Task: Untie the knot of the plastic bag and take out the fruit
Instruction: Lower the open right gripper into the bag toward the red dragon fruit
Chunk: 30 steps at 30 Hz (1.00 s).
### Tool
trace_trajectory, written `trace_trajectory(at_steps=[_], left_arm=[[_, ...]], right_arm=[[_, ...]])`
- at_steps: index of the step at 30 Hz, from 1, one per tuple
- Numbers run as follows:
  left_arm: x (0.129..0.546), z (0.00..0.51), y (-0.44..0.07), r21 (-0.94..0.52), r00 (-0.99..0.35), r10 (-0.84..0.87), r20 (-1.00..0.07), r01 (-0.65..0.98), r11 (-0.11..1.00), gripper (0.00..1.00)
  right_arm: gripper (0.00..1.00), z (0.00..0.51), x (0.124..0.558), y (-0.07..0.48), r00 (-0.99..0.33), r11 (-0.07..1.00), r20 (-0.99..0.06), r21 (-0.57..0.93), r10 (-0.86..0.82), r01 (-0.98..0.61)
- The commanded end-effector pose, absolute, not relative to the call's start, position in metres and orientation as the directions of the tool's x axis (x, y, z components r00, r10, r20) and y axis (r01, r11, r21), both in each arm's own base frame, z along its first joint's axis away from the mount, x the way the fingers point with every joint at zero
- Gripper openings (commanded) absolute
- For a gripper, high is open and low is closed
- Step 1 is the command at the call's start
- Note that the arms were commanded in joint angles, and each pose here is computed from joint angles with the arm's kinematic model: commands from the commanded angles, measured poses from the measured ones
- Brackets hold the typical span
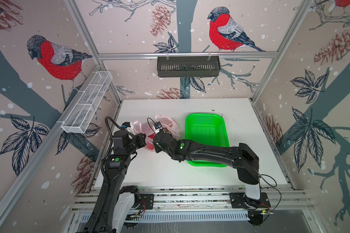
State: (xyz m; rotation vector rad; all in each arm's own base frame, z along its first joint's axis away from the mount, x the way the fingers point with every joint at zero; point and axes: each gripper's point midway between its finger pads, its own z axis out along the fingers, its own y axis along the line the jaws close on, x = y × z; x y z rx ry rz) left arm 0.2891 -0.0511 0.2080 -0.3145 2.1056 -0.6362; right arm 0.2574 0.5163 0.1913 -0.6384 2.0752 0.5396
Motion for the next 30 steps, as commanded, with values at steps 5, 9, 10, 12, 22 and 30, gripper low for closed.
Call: trace_trajectory(at_steps=[5,9,10,12,22,30], left_arm=[[0.297,0.214,-0.051,-0.562,-0.546,-0.459,-0.701,0.027,0.826,0.00],[0.297,0.215,-0.052,-0.559,-0.547,-0.454,-0.703,0.032,0.828,0.00],[0.297,0.216,-0.051,-0.559,-0.546,-0.455,-0.704,0.030,0.829,0.00],[0.296,0.216,-0.051,-0.557,-0.547,-0.452,-0.704,0.030,0.830,0.00],[0.290,0.203,-0.047,-0.538,-0.572,-0.445,-0.689,-0.007,0.843,0.08],[0.285,0.198,-0.046,-0.532,-0.581,-0.443,-0.683,-0.020,0.846,0.49]], right_arm=[[0.19,0.155,0.258,0.530,-0.509,0.728,-0.798,0.134,-0.323,-0.672],[0.19,0.137,0.249,0.534,-0.527,0.700,-0.773,0.157,-0.352,-0.697],[0.19,0.134,0.246,0.535,-0.531,0.688,-0.769,0.168,-0.356,-0.706],[0.18,0.127,0.239,0.537,-0.541,0.669,-0.757,0.189,-0.367,-0.718],[0.17,0.103,0.209,0.543,-0.580,0.609,-0.726,0.282,-0.371,-0.742],[0.17,0.098,0.206,0.541,-0.616,0.614,-0.711,0.329,-0.339,-0.718]])
